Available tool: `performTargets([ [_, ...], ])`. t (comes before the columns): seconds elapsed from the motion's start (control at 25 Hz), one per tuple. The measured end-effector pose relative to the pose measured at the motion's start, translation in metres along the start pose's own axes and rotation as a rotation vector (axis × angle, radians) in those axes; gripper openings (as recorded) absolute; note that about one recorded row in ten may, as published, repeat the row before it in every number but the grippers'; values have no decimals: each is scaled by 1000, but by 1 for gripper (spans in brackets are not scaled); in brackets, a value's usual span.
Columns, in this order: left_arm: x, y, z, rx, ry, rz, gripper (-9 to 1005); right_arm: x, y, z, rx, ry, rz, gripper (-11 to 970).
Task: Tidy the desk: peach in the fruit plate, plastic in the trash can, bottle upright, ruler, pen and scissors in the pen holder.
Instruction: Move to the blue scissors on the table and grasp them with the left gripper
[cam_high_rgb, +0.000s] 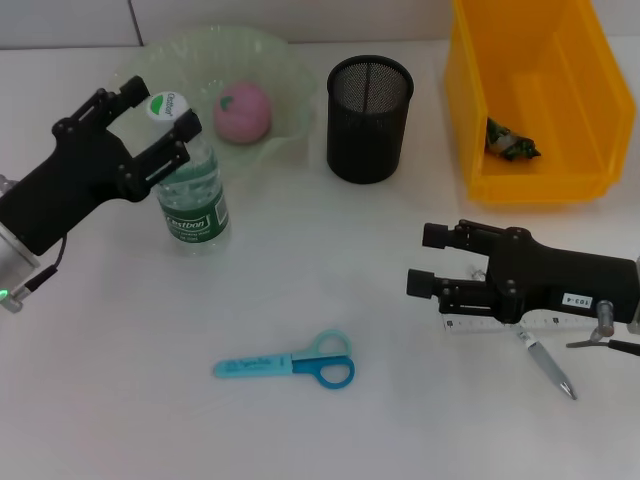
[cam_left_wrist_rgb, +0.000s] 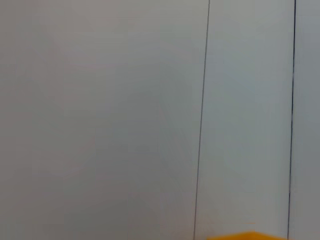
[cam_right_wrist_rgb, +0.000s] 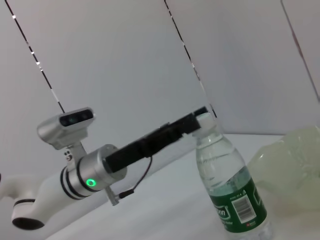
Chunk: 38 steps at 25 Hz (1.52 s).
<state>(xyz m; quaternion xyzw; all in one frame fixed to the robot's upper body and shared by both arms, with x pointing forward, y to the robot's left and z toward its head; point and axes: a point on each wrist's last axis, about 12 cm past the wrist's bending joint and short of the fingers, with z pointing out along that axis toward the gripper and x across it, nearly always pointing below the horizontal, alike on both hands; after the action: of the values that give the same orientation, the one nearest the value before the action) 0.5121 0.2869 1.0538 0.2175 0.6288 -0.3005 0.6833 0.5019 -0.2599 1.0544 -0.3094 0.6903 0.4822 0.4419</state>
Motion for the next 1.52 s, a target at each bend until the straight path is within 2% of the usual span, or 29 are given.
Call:
performTargets([
  [0.04,0,0,0,0,0,0,679,0,0,0,0,0,0,840],
  [0.08,-6,-1,-8,-5,-66,-24,723,-1,0,-1,9,-20,2,840],
  [0.2,-9,-1,-14,-13,-103,-42,745,-3,-1,-3,27,-58,6,840],
  [0.28,-17,-6,-35,-2,-187,-94,759,-4,-1,-11,72,-141,17,840],
  [0.36,-19,-6,-42,18,-184,-102,774,-5,-1,-14,90,-173,22,840],
  [0.44,-20,-7,-50,71,-146,-110,774,-7,-1,-22,117,-231,35,840],
  [0.48,-20,-9,-55,163,-62,-116,774,-11,-2,-32,133,-274,51,840],
  [0.52,-20,-9,-55,163,-62,-116,773,-11,-2,-32,133,-274,51,840],
  [0.56,-21,-10,-57,215,-14,-113,773,-15,-3,-37,132,-280,58,840],
  [0.64,-19,-12,-57,290,65,-108,773,-27,-6,-47,122,-270,73,840],
  [0.68,-18,-14,-56,361,156,-95,773,-45,-8,-58,96,-238,82,840],
  [0.72,-18,-14,-56,361,156,-95,773,-45,-8,-58,96,-238,82,840],
  [0.84,-17,-13,-53,413,240,-91,772,-83,-6,-71,11,-158,67,840],
  [0.88,-16,-12,-52,428,279,-92,772,-110,-1,-78,-31,-79,55,840],
  [0.92,-16,-12,-52,428,279,-92,772,-110,-1,-78,-31,-79,55,840],
  [1.04,-15,-12,-51,426,298,-90,772,-147,10,-80,-12,86,56,840],
  [1.08,-14,-12,-51,423,301,-88,772,-166,18,-77,35,183,39,840],
  [1.12,-14,-11,-51,418,304,-85,772,-166,18,-77,35,183,39,840],
  [1.2,-12,-11,-50,411,308,-86,771,-188,29,-68,109,341,-20,840],
  [1.24,-12,-11,-50,411,308,-86,771,-188,29,-68,109,341,-20,840],
  [1.28,-13,-11,-49,411,308,-89,771,-199,36,-57,142,465,-64,840],
  [1.36,-13,-11,-49,412,308,-90,771,-202,39,-52,146,506,-83,840],
  [1.44,-14,-10,-47,414,308,-93,771,-206,46,-36,138,624,-133,840],
  [1.48,-15,-8,-46,414,313,-98,770,-209,54,-16,129,749,-185,840],
  [1.52,-15,-8,-46,414,313,-98,770,-210,57,-5,125,802,-213,840],
])
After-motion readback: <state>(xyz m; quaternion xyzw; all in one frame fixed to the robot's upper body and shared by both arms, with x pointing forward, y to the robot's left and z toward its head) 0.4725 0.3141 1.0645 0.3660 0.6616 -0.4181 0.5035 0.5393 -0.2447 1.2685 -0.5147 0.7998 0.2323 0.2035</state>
